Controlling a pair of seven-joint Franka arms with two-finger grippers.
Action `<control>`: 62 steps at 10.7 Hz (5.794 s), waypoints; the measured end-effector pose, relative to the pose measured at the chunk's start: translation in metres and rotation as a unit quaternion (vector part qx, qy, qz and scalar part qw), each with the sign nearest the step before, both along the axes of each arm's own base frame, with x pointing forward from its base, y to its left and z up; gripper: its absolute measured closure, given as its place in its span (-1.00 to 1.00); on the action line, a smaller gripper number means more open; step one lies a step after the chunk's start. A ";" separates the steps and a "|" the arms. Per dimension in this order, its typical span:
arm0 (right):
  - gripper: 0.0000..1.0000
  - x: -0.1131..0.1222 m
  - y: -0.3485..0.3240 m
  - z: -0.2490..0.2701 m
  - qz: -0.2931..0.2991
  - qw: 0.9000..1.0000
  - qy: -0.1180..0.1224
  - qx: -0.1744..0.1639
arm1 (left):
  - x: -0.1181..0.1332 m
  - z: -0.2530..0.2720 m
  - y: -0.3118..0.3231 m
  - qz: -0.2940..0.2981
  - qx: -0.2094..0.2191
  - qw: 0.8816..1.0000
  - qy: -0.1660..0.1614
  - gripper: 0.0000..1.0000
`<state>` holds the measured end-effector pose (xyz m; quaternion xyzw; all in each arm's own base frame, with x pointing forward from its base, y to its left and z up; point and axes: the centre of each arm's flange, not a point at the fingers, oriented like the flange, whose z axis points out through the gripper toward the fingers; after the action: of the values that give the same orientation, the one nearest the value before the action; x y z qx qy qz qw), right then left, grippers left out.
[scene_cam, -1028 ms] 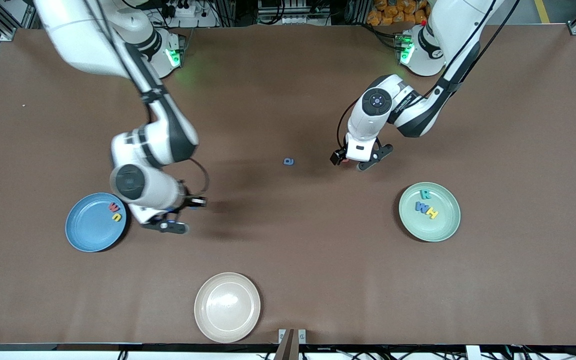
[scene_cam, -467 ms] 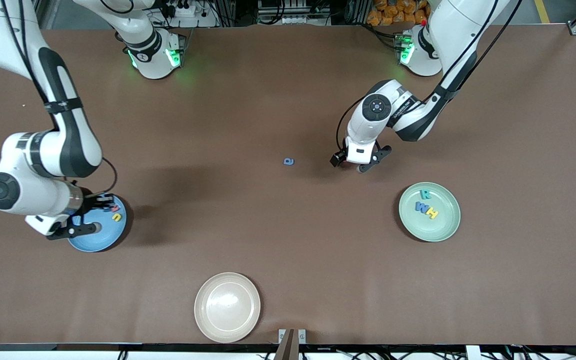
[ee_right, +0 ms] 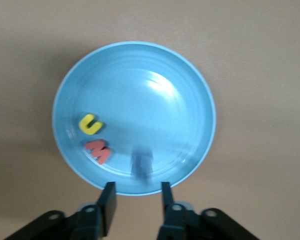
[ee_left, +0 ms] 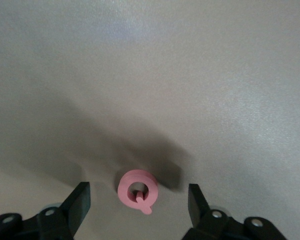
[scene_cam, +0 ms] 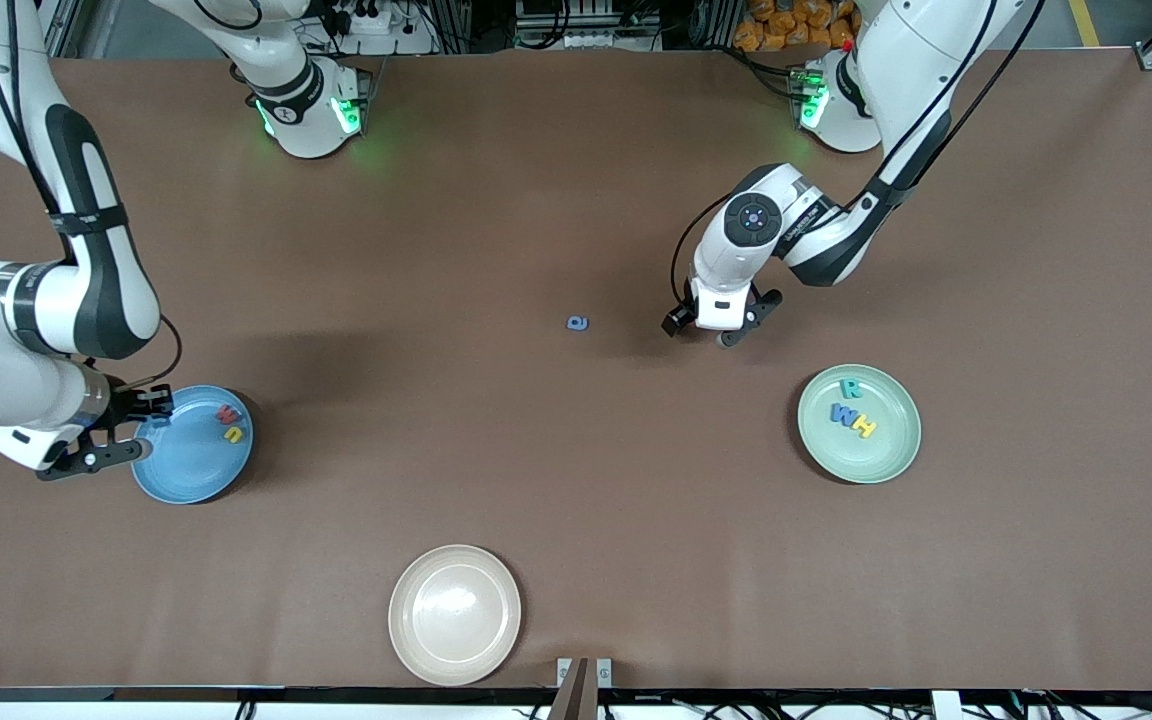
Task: Sort upper and lower case letters into plates
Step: 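Release the e on the blue plate while the left gripper grasps pink Q, then carry the pink Q to the green plate while the right gripper reaches blue a, then release the Q on the green plate while the right gripper grasps blue a, then carry the blue a to the blue plate with the right gripper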
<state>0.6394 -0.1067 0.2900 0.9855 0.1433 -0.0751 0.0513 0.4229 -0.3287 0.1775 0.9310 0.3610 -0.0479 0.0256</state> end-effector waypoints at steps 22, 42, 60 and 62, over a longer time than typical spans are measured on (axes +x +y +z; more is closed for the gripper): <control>-1.00 -0.087 0.462 -0.036 -0.121 0.991 -0.006 0.056 | 0.168 0.099 0.167 -0.165 0.076 0.982 -0.043 0.28; -1.00 -0.203 0.624 -0.121 -0.223 0.972 -0.047 0.050 | 0.224 0.322 0.203 -0.233 0.053 0.970 -0.052 -1.00; 0.27 -0.095 0.523 -0.016 -0.202 0.976 -0.066 0.051 | 0.153 0.422 0.256 -0.350 0.039 0.933 -0.067 -1.00; 0.27 -0.065 0.474 0.017 -0.167 0.982 -0.071 0.050 | 0.152 0.421 0.256 -0.351 0.039 0.933 -0.066 -1.00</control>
<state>0.5749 0.3675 0.3070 0.9997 -0.0237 -0.0050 -0.0016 0.5753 -0.0730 0.5980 0.9997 0.0105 0.0215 -0.0057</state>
